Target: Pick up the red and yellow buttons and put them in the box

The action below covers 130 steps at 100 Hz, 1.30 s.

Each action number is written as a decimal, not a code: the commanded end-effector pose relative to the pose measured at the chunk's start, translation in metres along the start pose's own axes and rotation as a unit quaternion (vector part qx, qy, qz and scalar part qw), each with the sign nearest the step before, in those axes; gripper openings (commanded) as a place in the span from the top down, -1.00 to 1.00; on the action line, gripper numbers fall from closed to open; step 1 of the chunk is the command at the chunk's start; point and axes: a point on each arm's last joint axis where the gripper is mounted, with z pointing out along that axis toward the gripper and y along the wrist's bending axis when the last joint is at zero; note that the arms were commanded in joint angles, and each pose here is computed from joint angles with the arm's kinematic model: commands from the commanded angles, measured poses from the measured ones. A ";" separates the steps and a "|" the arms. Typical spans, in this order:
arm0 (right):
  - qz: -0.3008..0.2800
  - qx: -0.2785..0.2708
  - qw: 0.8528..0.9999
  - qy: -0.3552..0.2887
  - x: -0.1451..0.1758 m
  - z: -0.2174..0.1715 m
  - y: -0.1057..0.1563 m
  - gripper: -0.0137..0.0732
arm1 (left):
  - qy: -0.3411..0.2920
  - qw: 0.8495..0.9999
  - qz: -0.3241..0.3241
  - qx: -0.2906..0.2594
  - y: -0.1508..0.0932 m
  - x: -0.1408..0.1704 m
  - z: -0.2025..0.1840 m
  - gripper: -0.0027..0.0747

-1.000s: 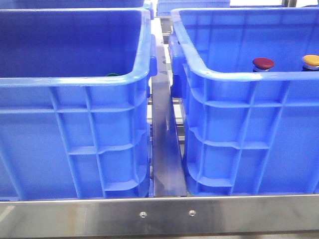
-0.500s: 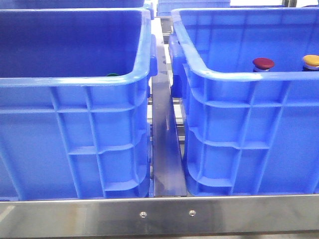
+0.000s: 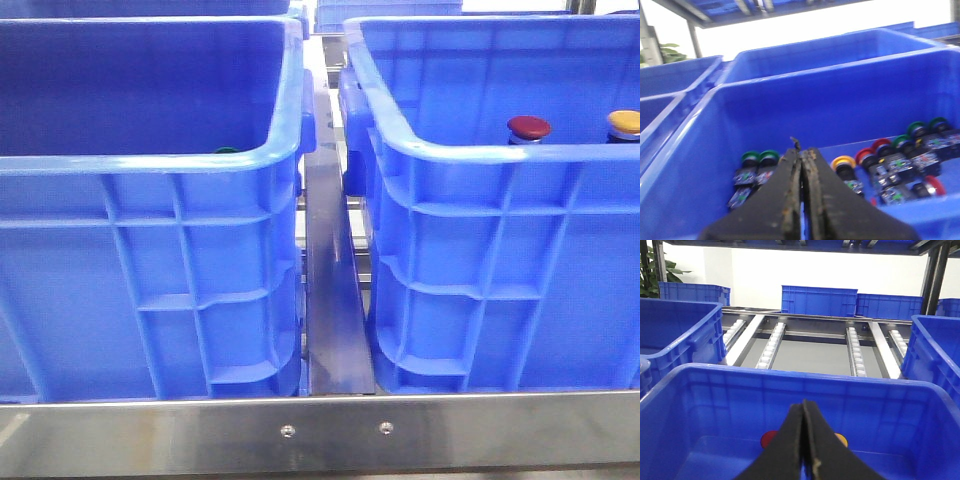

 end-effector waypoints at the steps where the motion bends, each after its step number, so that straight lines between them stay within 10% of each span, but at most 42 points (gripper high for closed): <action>1: 0.046 -0.011 0.998 -0.030 -0.012 -0.001 0.002 0.84 | -0.043 0.999 -0.024 -0.018 0.002 -0.006 -0.005 0.98; 130: 0.046 -0.011 0.998 -0.029 -0.011 0.000 0.002 0.84 | -0.009 0.999 -0.046 -0.022 -0.001 0.017 -0.003 0.98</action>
